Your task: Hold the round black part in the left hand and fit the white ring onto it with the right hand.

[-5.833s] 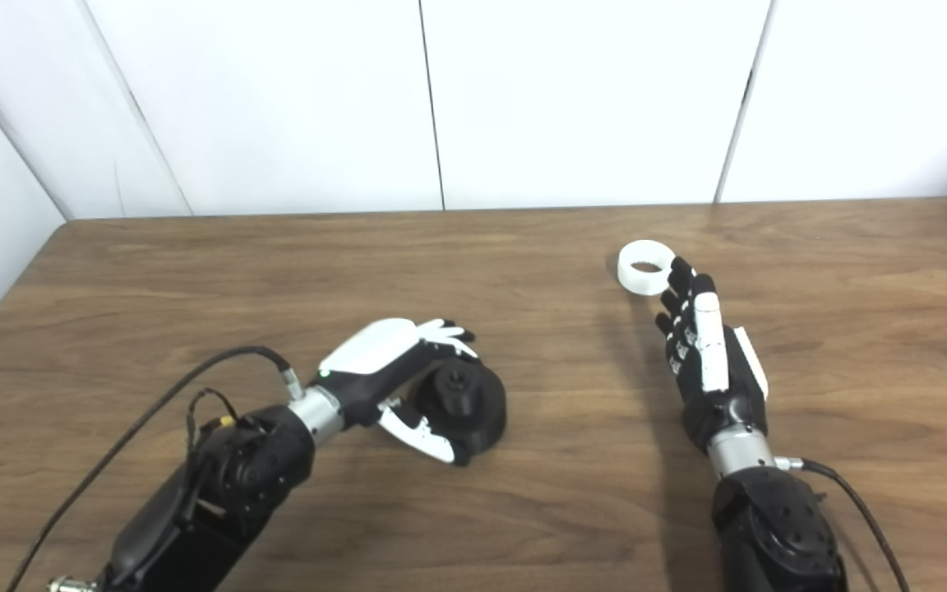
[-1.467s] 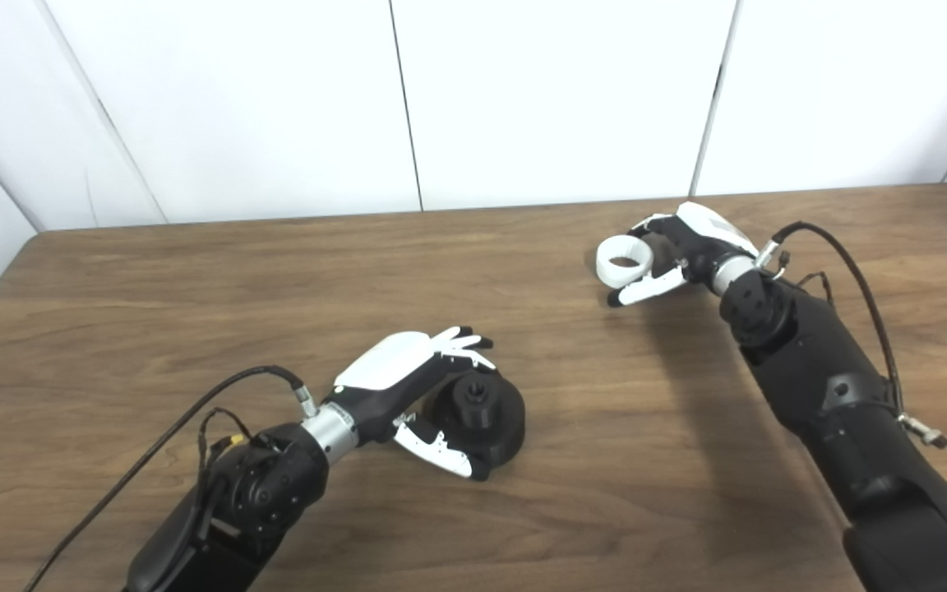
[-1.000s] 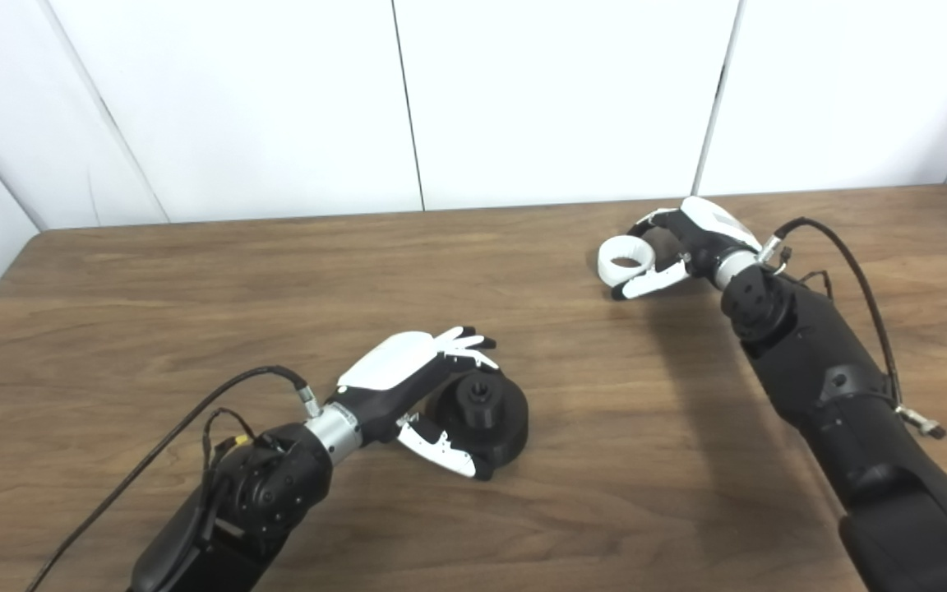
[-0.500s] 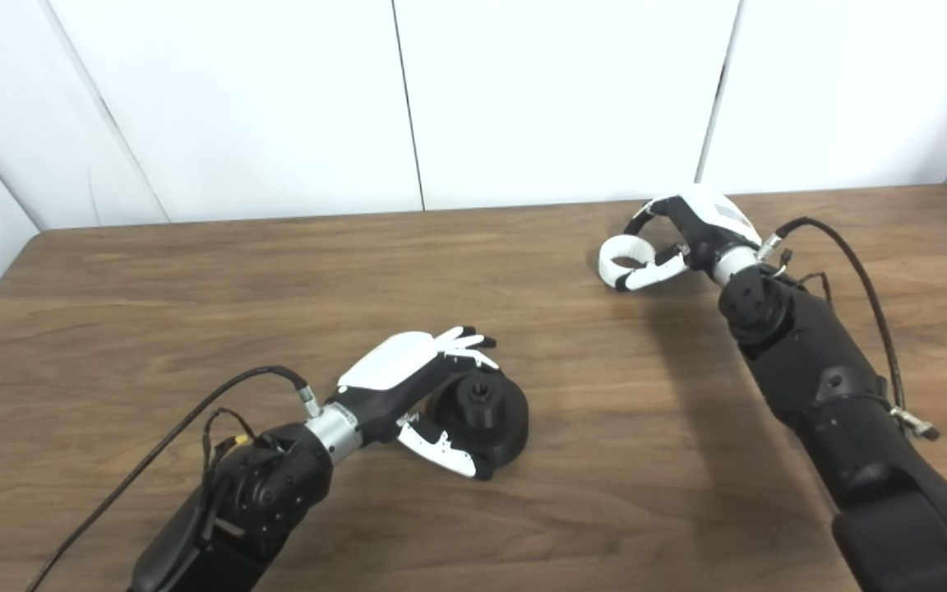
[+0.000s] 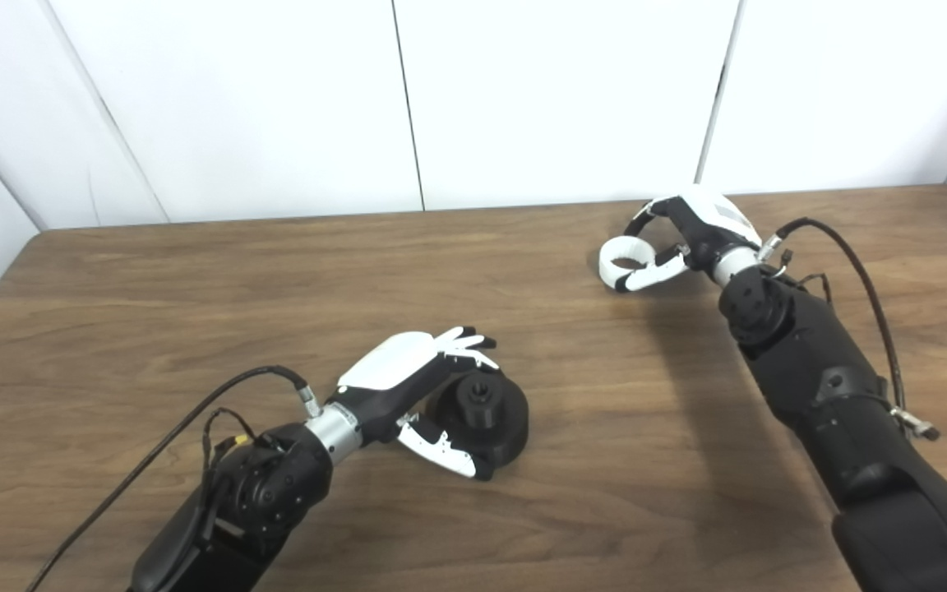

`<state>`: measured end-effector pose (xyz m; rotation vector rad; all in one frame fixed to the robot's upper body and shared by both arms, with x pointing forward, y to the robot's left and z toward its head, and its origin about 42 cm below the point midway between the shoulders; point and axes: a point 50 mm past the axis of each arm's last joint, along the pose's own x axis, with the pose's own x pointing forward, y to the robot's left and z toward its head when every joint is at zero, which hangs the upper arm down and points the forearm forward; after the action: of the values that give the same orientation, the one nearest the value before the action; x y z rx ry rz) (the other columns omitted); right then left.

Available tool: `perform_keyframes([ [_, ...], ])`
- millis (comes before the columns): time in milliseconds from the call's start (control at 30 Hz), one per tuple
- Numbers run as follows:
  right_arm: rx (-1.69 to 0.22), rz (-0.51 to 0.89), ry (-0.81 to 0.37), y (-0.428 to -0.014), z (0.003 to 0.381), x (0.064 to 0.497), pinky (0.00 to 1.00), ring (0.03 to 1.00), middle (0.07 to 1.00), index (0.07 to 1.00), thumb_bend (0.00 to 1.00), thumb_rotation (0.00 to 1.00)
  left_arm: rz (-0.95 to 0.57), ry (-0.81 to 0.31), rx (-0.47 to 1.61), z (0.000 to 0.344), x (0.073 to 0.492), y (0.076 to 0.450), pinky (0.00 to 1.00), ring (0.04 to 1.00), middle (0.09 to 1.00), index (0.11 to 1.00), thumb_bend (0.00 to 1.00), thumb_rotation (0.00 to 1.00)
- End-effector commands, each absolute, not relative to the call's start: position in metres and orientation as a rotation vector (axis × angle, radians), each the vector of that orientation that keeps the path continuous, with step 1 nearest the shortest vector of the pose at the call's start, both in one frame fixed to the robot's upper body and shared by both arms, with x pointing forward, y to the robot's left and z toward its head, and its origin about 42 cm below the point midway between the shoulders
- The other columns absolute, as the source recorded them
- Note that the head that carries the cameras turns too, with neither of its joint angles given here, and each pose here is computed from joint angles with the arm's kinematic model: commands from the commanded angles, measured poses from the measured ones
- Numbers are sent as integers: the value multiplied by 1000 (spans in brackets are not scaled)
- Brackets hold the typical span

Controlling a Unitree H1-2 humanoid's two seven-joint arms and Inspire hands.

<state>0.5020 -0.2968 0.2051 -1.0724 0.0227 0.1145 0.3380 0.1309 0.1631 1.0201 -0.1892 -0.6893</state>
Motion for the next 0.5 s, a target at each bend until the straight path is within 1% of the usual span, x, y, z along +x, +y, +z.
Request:
perform_keyframes([
  [0, -1070, 80, -103, -291, 245, 516, 876, 950, 875, 626, 799, 202, -723, -143, 1042, 154, 338, 132, 887, 1000, 945, 697, 907, 339],
  [467, -1092, 91, -135, -289, 251, 509, 878, 944, 871, 625, 804, 207, -729, -136, 1048, 152, 338, 131, 874, 996, 948, 702, 900, 340],
])
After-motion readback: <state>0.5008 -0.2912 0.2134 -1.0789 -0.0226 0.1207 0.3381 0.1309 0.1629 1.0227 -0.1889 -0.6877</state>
